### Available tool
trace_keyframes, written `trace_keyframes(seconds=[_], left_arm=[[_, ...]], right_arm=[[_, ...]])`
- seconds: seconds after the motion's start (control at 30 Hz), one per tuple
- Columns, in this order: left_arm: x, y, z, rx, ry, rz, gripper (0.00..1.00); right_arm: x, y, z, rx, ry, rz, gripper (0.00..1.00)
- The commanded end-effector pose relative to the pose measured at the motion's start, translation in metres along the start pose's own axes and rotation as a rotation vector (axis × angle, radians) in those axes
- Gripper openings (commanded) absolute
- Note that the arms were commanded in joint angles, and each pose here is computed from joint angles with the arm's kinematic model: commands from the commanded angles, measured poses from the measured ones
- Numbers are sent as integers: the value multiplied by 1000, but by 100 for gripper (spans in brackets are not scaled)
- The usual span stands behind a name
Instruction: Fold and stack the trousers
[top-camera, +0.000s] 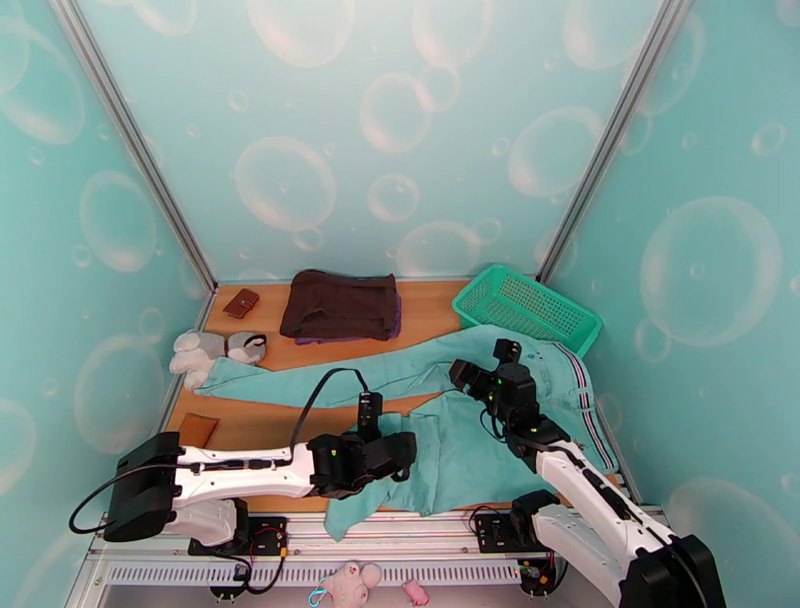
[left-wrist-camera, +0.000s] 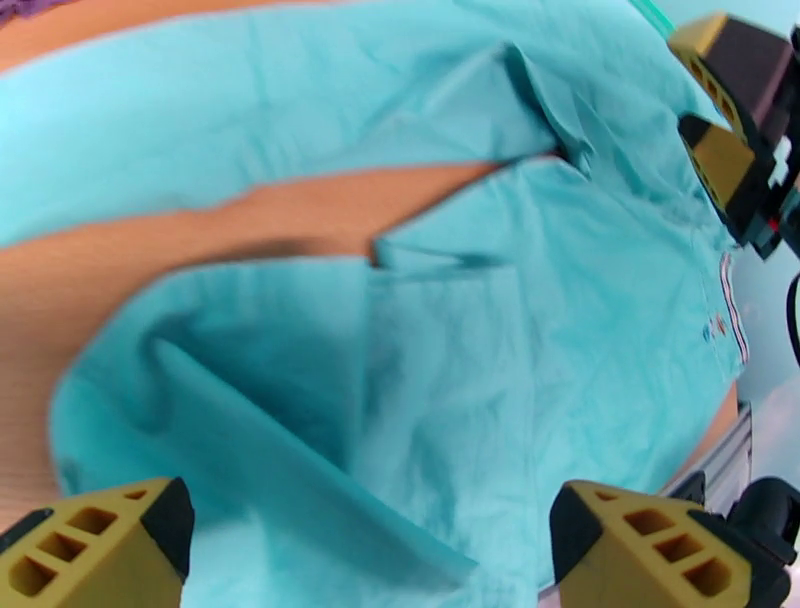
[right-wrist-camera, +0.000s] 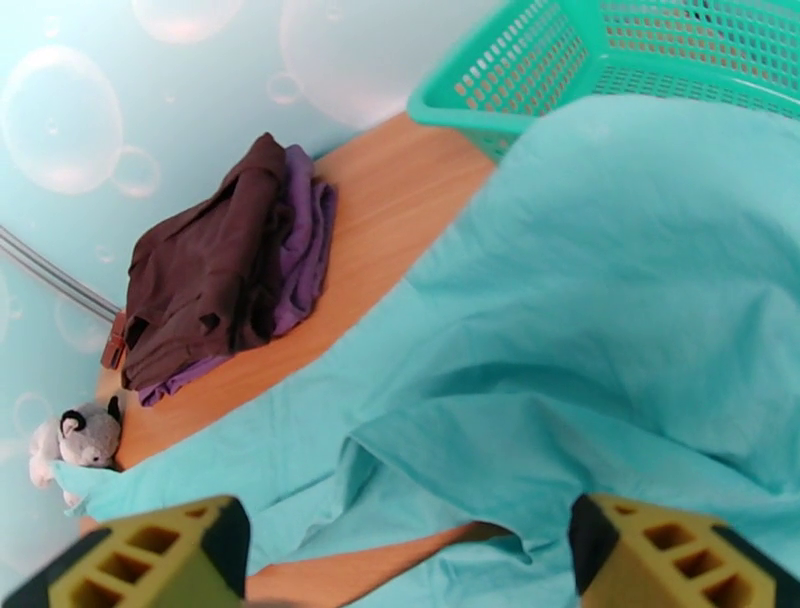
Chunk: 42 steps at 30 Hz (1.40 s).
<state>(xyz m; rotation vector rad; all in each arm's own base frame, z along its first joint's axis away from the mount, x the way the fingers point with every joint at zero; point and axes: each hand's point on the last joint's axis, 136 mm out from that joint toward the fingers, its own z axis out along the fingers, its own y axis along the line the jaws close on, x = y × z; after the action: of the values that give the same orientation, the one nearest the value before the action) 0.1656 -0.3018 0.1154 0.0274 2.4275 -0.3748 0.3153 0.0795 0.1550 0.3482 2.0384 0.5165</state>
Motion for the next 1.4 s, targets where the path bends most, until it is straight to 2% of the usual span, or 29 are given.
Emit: trace_keyframes(seconds=[0.0,0.03,0.17,0.23,0.27,0.3,0.4,0.43,0.5,0.6,0.67,0.73,0.77,0.8,0.87,0.93,1.0,1.07,1.13,1.2,1.23,1.37], left_arm=[[22,95,-2,-304,33,31,92],[31,98,1,-291,58,27,89],[62,80,14,-99,150,-1,78],[68,83,19,-96,153,-3,76],[67,87,22,-130,145,11,71],[63,88,23,-165,128,32,60],[42,70,24,-224,76,118,14],[35,60,26,-243,61,160,4],[20,25,29,-246,28,241,2],[23,-27,45,-293,20,417,0],[34,-47,55,-361,39,471,0],[49,-65,61,-373,59,502,0],[54,-73,62,-356,64,509,17],[60,-79,60,-331,68,507,28],[71,-90,53,-252,86,484,33],[84,-104,37,-106,128,473,52],[94,-118,14,43,156,479,63],[100,-128,-10,175,171,492,69],[102,-132,-32,289,188,487,70],[90,-121,-42,311,165,446,70],[80,-105,-39,271,142,412,70],[24,-19,-16,-10,26,300,75]], right_arm=[[0,6,4,-42,8,-33,88],[1,8,5,-49,14,-32,88],[7,9,10,-58,44,-31,88],[9,9,11,-61,52,-33,88],[9,9,11,-60,52,-35,89],[9,9,11,-59,51,-38,89],[6,6,10,-45,37,-42,89],[5,5,9,-42,34,-44,89],[4,1,9,-31,29,-38,89],[1,-4,8,-22,21,-30,90],[0,-6,7,-22,16,-25,90],[-1,-9,6,-15,13,-22,90],[-2,-11,5,-3,11,-20,90],[-2,-15,5,12,7,-18,90],[-3,-17,5,21,4,-11,90],[-4,-21,4,36,0,-6,90],[-3,-27,4,62,-1,2,90],[-5,-31,3,77,-11,15,90],[-6,-31,2,70,-17,23,91],[-7,-30,2,60,-20,23,91],[-7,-29,1,57,-22,23,91],[-7,-26,2,37,-19,26,92]])
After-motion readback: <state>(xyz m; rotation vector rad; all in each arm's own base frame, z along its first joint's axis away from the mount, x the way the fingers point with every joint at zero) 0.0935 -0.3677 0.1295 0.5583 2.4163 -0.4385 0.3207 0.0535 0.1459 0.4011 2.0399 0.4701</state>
